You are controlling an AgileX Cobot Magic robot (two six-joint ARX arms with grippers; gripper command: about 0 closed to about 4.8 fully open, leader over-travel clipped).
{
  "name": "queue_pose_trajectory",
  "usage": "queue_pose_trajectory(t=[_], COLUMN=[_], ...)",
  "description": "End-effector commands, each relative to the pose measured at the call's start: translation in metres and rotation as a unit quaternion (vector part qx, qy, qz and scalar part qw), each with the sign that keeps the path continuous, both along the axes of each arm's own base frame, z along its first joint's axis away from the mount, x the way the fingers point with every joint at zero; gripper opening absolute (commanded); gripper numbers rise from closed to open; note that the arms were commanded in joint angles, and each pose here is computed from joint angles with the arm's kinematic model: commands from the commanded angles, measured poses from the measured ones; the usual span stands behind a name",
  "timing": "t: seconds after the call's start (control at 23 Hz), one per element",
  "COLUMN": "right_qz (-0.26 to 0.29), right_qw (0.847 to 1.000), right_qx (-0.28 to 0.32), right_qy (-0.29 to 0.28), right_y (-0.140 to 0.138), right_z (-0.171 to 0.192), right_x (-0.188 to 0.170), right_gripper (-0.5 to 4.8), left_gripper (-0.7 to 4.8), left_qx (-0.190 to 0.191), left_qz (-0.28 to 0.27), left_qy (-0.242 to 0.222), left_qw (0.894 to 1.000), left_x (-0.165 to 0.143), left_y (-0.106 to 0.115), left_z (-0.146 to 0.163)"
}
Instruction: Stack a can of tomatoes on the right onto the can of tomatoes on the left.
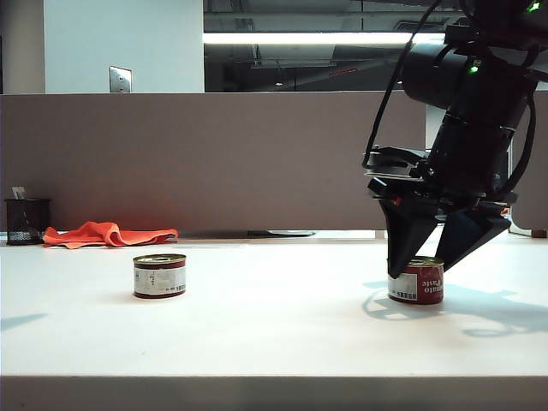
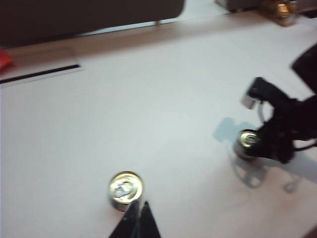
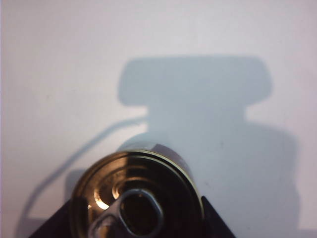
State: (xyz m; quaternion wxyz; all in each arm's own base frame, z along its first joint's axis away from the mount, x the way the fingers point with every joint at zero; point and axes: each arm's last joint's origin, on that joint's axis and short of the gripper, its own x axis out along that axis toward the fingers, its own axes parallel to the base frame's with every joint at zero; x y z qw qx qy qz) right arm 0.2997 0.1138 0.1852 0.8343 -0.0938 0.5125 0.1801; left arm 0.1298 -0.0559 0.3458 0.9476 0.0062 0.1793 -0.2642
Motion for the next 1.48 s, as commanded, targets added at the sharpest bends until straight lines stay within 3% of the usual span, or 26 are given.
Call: queue_pose_trajectory(t=[0.04, 0.39, 0.48, 0.61, 0.83, 1.05, 1.48], right_qz=[0.002, 0.033, 0.068, 0.111, 0.161, 0.212, 0.233], right_qw=[1.000, 0.993, 0.982, 0.972, 0.965, 0.960, 0.963], right_qx=[0.011, 0.068, 0.095, 0.104, 0.104, 0.055, 0.041], right_qy=[-0.018, -0.095, -0.151, -0.176, -0.178, -0.173, -0.129], right_y=[0.003, 0.027, 0.055, 0.100, 0.148, 0.185, 0.206], right_z=[0.011, 0.081, 0.114, 0.132, 0.127, 0.102, 0.056], right_x=[0.005, 0.026, 0.028, 0.028, 0.028, 0.031, 0.037], right_gripper=[2.60, 2.60, 2.60, 2.60, 2.60, 2.60, 2.60], left_gripper=[-0.06, -0.06, -0.06, -0.06, -0.06, -0.06, -0.06], left_qx=[0.022, 0.019, 0.017, 0.018, 0.018, 0.017, 0.018], left_qz=[0.041, 0.049, 0.049, 0.049, 0.048, 0.048, 0.047], left_qy=[-0.026, -0.047, -0.049, -0.048, -0.048, -0.048, -0.047], left_qw=[0.999, 0.998, 0.997, 0.998, 0.998, 0.998, 0.998], left_x=[0.001, 0.002, 0.002, 0.002, 0.002, 0.002, 0.002], left_y=[0.003, 0.003, 0.003, 0.003, 0.003, 0.003, 0.003], left_z=[0.003, 0.007, 0.007, 0.007, 0.007, 0.007, 0.007])
